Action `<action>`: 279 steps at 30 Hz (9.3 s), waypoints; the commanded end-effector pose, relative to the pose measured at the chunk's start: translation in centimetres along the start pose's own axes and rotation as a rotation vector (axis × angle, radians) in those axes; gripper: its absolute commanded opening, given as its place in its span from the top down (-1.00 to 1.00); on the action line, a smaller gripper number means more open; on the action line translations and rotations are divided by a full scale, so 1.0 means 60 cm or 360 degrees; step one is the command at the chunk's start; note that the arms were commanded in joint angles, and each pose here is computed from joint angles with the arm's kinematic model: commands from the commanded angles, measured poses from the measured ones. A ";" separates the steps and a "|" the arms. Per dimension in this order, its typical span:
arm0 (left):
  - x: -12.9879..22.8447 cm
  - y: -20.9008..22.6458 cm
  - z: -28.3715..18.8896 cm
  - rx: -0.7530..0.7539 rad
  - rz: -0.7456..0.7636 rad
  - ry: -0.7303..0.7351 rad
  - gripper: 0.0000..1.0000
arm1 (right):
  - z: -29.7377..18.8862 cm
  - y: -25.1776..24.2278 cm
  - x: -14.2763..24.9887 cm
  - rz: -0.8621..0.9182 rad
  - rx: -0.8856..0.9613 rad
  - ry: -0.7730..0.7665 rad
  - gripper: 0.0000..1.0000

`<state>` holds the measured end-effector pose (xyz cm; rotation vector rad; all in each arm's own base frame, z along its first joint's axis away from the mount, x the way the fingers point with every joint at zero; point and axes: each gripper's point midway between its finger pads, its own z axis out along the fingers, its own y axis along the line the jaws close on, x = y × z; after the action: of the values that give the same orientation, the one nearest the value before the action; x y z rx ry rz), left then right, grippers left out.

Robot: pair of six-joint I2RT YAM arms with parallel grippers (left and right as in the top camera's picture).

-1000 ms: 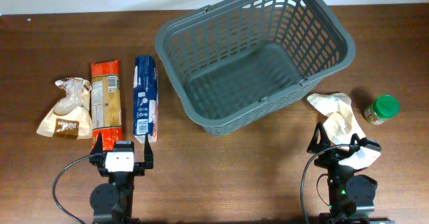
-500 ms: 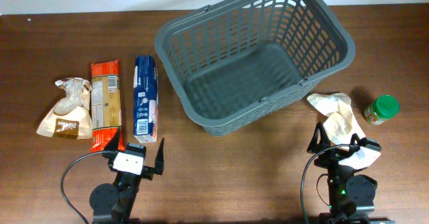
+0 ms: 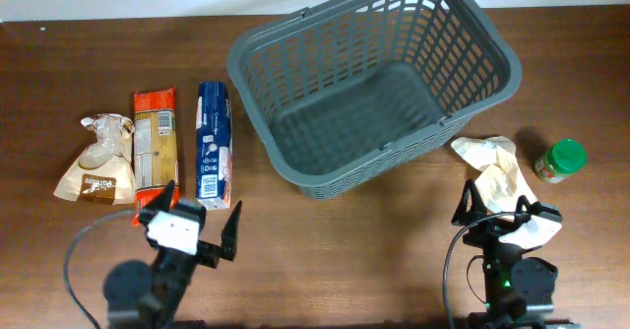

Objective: Pack container

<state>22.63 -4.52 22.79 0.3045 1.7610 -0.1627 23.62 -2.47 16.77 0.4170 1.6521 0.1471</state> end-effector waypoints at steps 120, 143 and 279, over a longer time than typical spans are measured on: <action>-0.060 -0.333 0.130 0.0815 0.0933 0.1483 0.97 | 0.227 0.152 -0.155 -0.0239 0.0119 0.1660 0.92; -0.069 -0.214 0.187 0.0498 0.0719 0.1528 0.96 | 0.174 0.153 -0.129 -0.0308 0.0034 0.1901 0.92; 0.286 0.104 0.283 0.0257 -0.0385 0.2340 -0.83 | 0.159 -0.261 -0.420 0.0570 0.0774 0.0940 -0.97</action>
<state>38.23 -1.22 5.07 0.3218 3.2104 -0.2662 31.88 -27.22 33.55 1.1185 2.1898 0.1468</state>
